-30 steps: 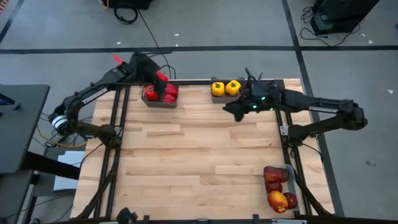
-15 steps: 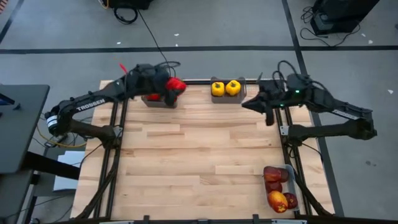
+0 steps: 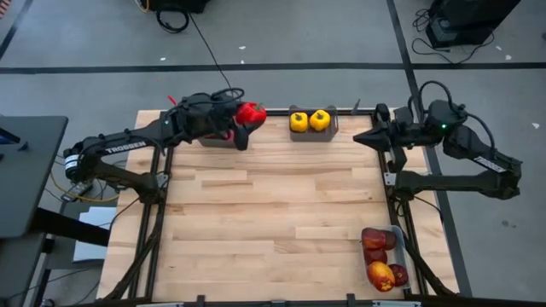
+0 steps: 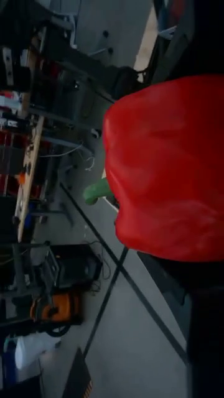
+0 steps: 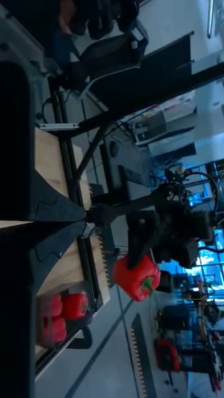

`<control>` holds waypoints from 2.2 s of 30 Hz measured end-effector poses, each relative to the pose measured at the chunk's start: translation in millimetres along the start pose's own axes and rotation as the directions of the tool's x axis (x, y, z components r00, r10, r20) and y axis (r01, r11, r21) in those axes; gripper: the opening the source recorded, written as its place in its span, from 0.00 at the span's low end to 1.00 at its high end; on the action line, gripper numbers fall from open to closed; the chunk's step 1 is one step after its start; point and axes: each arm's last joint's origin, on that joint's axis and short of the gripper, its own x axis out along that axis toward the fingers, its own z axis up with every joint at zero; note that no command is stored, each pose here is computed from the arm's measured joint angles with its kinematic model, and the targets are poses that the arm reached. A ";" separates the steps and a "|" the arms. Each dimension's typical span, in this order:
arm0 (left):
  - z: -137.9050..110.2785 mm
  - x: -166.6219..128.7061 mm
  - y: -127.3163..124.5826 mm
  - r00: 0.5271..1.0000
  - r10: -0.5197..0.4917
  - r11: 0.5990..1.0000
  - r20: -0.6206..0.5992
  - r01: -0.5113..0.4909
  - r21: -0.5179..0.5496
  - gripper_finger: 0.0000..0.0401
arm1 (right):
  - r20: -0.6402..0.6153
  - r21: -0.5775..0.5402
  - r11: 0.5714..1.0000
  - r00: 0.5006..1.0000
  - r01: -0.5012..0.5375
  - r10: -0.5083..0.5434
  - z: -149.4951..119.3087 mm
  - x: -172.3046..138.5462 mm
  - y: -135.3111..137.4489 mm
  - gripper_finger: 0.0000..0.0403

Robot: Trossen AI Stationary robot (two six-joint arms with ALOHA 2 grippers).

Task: Sort produce into baskets
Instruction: Put the red bell pepper into the left black bin, then return to Home Position

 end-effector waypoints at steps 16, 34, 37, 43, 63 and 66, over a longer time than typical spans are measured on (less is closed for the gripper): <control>-78.2 -9.7 82.1 0.786 0.283 0.956 -0.549 -0.280 0.093 0.79 | -0.107 0.090 0.988 0.987 0.126 -0.116 -10.5 35.4 -16.8 0.01; -136.2 22.5 144.6 0.715 0.269 0.963 -0.645 -0.195 0.187 0.99 | -0.143 0.153 0.939 0.947 0.307 -0.286 -22.9 86.7 -37.0 0.01; -118.3 20.9 143.3 0.744 0.273 0.962 -0.609 -0.209 0.176 0.99 | -0.133 0.146 0.940 0.947 0.310 -0.292 -21.5 84.1 -35.7 0.01; -66.3 21.8 129.9 0.881 0.065 0.992 -0.468 -0.005 0.128 0.98 | -0.230 -0.050 0.924 0.896 0.378 -0.379 -30.7 74.8 -37.0 0.01; -0.1 35.6 -26.5 0.892 -0.443 0.891 -0.093 0.449 0.070 0.30 | 0.008 -0.201 0.976 0.997 0.083 -0.083 0.1 23.8 -4.9 0.00; -0.5 30.4 -32.5 0.873 -0.478 0.877 -0.093 0.481 0.003 0.10 | -0.028 -0.212 0.977 0.999 0.027 -0.033 -4.1 20.5 -1.0 0.00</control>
